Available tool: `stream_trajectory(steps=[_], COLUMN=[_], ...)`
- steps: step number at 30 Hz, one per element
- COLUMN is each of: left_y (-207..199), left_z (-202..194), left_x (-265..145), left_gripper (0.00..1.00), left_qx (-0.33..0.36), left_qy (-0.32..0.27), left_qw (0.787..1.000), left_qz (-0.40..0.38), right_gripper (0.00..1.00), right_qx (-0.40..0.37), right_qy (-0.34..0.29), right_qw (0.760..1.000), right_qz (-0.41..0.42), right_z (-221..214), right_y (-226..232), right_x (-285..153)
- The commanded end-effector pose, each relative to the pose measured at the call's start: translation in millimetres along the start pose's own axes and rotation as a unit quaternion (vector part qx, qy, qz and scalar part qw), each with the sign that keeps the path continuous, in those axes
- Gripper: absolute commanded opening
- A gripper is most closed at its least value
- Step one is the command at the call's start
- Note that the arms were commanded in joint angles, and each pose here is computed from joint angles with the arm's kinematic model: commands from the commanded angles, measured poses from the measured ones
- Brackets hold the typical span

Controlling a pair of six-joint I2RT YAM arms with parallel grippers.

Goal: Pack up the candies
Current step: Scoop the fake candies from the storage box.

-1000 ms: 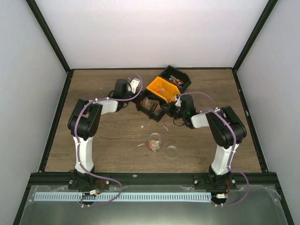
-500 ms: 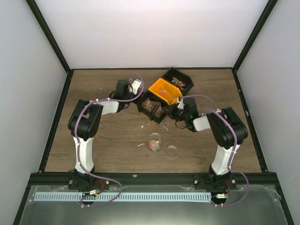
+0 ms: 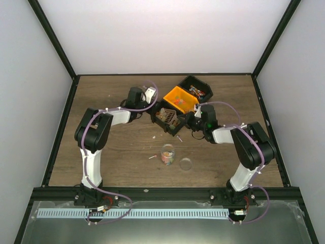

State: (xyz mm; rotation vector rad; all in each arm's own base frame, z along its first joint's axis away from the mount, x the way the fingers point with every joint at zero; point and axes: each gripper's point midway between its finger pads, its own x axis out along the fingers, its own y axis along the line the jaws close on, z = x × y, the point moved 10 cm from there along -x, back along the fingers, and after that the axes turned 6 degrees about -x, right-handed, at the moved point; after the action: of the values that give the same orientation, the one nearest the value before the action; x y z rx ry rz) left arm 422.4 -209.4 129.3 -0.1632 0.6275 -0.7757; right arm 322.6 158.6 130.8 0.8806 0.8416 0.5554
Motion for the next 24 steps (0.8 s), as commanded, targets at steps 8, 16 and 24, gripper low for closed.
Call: stream_trajectory(steps=[8,16,24], left_y=[3.1,2.8,2.6], left_z=[-58.8,-58.8,-59.0], left_x=[11.3,11.3,10.9], left_gripper=[0.04,0.04,0.04], left_qx=[-0.041,-0.043,-0.044], left_qy=[0.103,0.102,0.101], left_qw=[0.994,0.994,0.994], left_qz=[0.006,0.003,0.003], right_gripper=[0.01,0.01,0.01], right_qx=[-0.003,0.02,0.007], right_qy=[0.01,0.0,-0.007], right_qw=[1.0,0.996,0.992], right_qz=[0.026,0.082,0.124], right_z=[-4.8,-4.4,3.2], right_y=[3.7,-6.1,2.8], right_x=[-13.6,-33.0,-43.4])
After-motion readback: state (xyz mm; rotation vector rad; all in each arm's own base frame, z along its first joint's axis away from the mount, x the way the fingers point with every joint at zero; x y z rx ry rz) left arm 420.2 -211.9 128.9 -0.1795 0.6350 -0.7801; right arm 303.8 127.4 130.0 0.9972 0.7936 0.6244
